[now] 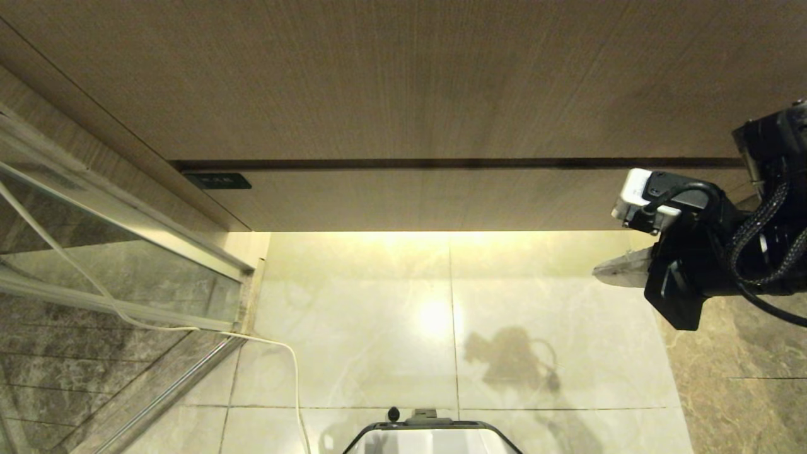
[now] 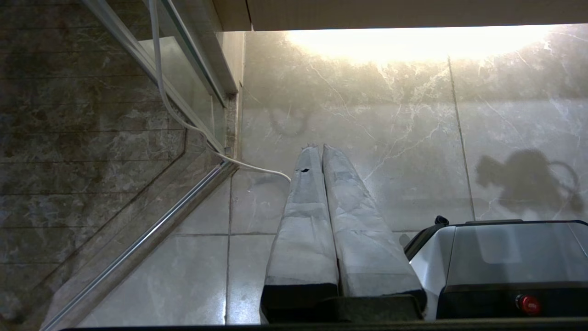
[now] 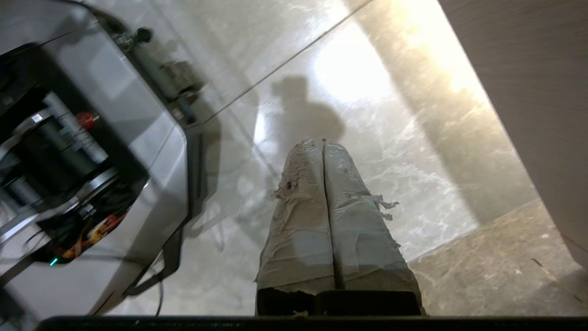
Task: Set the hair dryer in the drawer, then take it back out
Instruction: Pull open the drawer
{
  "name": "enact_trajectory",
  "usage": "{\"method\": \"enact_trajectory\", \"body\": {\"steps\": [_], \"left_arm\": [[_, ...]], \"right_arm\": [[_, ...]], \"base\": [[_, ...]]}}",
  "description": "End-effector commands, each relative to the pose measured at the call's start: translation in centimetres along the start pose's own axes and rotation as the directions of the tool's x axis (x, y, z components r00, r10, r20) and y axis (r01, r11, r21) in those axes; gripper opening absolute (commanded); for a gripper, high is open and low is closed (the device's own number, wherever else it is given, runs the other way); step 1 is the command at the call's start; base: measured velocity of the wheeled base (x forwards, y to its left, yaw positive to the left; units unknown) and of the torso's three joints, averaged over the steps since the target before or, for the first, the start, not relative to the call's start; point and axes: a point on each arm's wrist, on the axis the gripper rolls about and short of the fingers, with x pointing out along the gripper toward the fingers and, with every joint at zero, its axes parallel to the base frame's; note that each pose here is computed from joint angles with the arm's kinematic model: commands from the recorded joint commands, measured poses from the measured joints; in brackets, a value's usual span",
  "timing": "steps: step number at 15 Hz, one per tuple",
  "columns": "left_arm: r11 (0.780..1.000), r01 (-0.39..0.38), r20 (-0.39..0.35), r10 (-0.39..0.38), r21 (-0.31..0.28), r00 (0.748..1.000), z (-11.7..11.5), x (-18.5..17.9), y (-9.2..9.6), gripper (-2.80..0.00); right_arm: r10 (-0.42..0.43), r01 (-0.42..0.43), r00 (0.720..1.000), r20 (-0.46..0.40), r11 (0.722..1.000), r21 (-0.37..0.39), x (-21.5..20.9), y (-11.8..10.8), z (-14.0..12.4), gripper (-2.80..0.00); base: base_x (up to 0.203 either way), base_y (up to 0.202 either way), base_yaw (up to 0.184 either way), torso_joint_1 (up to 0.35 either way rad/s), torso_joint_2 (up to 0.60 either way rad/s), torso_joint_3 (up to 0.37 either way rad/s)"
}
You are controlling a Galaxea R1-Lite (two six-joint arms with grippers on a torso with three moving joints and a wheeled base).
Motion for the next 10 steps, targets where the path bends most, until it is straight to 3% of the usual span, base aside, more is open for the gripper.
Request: {"method": "enact_trajectory", "body": {"steps": [1, 5, 6, 8, 10], "left_arm": [[1.000, 0.000, -0.002, 0.000, 0.000, 1.000, 0.0, 0.0, 0.0, -2.80], [1.000, 0.000, -0.002, 0.000, 0.000, 1.000, 0.0, 0.0, 0.0, -2.80], [1.000, 0.000, -0.002, 0.000, 0.000, 1.000, 0.0, 0.0, 0.0, -2.80], [1.000, 0.000, -0.002, 0.000, 0.000, 1.000, 0.0, 0.0, 0.0, -2.80], [1.000, 0.001, -0.002, -0.001, 0.000, 1.000, 0.0, 0.0, 0.0, -2.80]], "right_arm": [[0.005, -0.005, 1.000, -0.011, 1.000, 0.001, 1.5, 0.3, -0.8, -2.80], [-0.030, 0.030, 1.000, 0.003, 1.000, 0.003, 2.1, -0.2, -0.8, -2.80], [-0.026, 0.026, 1.000, 0.000, 1.000, -0.002, 2.4, -0.1, -0.9, 0.00], [-0.042, 0.043, 0.999, 0.025, 0.998, -0.047, 2.9, -0.4, -0.6, 0.00], [-0.111, 0.129, 0.987, 0.120, 0.980, -0.152, 3.3, -1.0, 0.2, 0.00]], "base": [[0.000, 0.000, 0.000, 0.000, 0.00, 0.000], [0.000, 0.000, 0.000, 0.000, 0.00, 0.000], [0.000, 0.000, 0.000, 0.000, 0.00, 0.000], [0.000, 0.000, 0.000, 0.000, 0.00, 0.000], [0.000, 0.000, 0.000, 0.000, 0.00, 0.000]]}}
